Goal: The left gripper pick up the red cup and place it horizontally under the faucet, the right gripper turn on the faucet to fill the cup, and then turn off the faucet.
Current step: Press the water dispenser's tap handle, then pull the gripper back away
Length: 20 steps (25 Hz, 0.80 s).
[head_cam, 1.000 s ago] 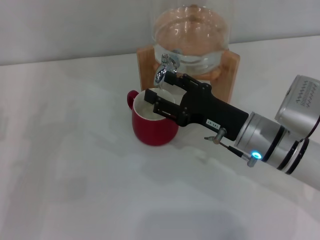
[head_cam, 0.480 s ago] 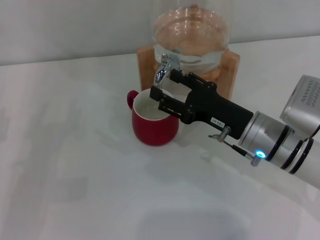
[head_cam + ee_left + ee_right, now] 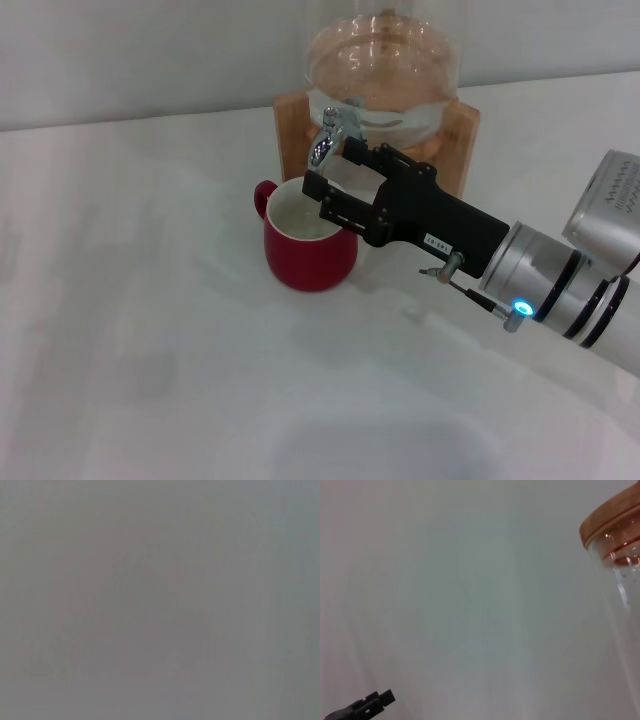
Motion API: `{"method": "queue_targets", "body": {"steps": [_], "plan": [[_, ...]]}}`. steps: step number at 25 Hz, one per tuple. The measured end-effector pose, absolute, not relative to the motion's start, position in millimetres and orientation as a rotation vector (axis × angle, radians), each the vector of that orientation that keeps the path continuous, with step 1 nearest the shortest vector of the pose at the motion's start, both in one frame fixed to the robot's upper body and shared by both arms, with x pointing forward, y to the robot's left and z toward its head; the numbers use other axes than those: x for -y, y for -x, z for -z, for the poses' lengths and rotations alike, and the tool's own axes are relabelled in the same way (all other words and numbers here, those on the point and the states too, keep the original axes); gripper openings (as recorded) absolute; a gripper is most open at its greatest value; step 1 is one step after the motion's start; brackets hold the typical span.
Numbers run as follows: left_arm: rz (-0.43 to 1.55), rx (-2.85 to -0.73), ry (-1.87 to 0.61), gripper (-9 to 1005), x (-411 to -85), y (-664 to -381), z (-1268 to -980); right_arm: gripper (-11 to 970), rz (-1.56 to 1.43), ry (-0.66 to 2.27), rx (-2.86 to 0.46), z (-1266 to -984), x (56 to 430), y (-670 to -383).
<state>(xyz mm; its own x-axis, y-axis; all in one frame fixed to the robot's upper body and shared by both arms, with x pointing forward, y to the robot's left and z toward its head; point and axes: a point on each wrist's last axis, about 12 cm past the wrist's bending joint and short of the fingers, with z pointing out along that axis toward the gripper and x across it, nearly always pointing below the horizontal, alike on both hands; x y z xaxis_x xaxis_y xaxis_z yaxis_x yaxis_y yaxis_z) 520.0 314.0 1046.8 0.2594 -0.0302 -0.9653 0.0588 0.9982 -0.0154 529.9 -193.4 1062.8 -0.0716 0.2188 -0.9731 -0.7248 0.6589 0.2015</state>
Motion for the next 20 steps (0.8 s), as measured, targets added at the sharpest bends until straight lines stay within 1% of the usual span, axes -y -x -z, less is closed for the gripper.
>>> {"method": "queue_targets", "body": {"steps": [20], "plan": [[0.063, -1.307, -0.028, 685, -313.0, -521.8, -1047.3, 783, -0.811, 0.421, -1.426, -1064.3, 200.4, -528.7]]}}
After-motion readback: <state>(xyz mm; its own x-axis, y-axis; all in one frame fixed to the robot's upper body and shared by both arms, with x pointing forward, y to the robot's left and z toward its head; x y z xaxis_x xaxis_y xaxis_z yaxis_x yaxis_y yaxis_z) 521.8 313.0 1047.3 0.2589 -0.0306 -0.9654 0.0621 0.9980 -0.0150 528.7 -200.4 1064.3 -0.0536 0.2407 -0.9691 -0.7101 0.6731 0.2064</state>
